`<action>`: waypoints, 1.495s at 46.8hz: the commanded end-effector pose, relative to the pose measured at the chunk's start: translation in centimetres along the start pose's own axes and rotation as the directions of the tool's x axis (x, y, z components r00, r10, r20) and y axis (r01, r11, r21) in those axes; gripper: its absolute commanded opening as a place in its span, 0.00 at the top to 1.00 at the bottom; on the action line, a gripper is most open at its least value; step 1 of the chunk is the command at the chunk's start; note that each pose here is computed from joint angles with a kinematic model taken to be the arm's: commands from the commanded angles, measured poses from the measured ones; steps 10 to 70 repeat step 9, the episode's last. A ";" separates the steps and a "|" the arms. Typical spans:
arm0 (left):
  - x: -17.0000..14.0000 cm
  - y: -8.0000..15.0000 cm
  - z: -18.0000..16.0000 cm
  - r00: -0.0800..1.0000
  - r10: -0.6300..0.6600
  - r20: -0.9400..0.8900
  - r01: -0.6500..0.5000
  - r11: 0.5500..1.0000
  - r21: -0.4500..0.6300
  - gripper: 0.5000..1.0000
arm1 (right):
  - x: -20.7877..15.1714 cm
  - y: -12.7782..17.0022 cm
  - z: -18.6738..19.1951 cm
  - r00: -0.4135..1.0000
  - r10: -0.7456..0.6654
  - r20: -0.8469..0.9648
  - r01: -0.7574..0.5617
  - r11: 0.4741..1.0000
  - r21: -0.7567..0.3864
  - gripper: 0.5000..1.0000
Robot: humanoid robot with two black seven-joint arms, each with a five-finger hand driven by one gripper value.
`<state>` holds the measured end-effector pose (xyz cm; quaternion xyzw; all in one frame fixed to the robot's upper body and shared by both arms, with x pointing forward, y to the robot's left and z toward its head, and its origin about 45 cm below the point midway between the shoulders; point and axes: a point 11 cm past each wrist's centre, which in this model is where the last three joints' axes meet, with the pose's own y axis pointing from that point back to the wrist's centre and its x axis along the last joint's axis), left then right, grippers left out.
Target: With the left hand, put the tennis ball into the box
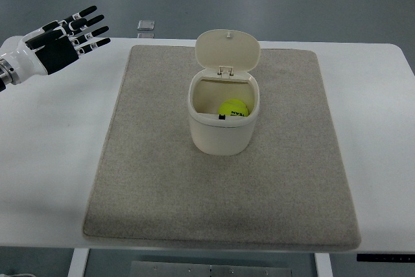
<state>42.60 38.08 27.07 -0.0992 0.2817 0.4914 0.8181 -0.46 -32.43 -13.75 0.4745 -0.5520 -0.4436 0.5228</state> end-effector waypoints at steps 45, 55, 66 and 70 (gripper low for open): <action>-0.1 -0.2 -0.2 1.000 -0.005 -0.004 0.005 1.000 0.000 0.02 | 0.0 0.0 0.1 1.000 0.000 0.001 0.000 1.000 0.000 0.20; -0.1 -0.2 -0.2 1.000 -0.005 -0.004 0.005 1.000 0.000 0.02 | 0.0 0.0 0.1 1.000 0.000 0.001 0.000 1.000 0.000 0.20; -0.1 -0.2 -0.2 1.000 -0.005 -0.004 0.005 1.000 0.000 0.02 | 0.0 0.0 0.1 1.000 0.000 0.001 0.000 1.000 0.000 0.20; -0.1 -0.2 -0.2 1.000 -0.005 -0.004 0.005 1.000 0.000 0.02 | 0.0 0.0 0.1 1.000 0.000 0.001 0.000 1.000 0.000 0.20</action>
